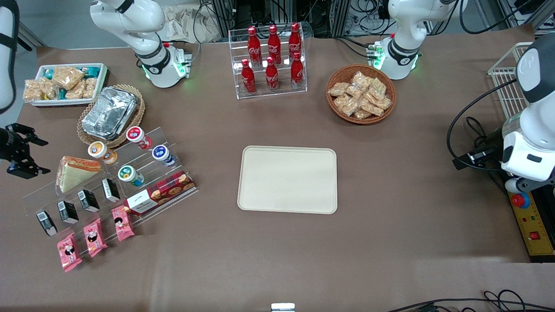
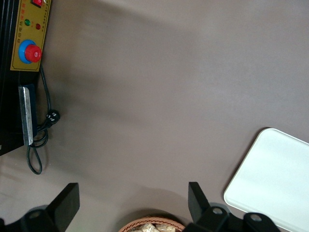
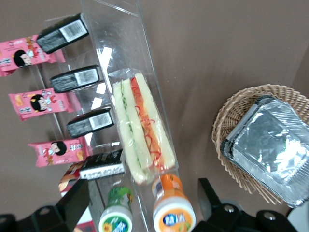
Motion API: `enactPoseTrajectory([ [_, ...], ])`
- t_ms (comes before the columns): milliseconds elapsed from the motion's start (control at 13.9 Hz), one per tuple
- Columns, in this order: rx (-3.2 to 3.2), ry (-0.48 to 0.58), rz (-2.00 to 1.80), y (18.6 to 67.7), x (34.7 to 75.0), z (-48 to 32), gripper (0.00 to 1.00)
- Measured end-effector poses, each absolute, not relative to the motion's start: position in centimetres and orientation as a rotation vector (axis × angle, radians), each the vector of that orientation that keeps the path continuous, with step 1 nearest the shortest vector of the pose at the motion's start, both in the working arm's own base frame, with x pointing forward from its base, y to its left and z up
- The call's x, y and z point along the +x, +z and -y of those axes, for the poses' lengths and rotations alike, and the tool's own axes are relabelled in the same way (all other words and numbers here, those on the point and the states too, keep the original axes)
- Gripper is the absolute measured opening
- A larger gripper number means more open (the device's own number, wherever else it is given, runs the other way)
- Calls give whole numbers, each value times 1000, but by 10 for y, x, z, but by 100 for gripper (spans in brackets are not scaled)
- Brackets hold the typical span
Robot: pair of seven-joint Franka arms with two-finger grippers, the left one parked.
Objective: Place sandwich on tray
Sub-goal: 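Lower the right gripper and close it on the wrapped sandwich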
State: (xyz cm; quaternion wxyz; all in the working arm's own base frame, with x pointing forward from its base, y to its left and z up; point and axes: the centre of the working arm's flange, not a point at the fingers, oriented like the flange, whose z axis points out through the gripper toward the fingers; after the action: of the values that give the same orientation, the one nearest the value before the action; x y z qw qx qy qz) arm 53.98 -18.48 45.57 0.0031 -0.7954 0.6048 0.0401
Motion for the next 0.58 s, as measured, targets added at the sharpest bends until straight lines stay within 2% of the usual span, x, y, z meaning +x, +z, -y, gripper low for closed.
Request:
enactPoseTrajectory([
  [577, -2478, 131, -1925, 404, 526, 184, 100],
])
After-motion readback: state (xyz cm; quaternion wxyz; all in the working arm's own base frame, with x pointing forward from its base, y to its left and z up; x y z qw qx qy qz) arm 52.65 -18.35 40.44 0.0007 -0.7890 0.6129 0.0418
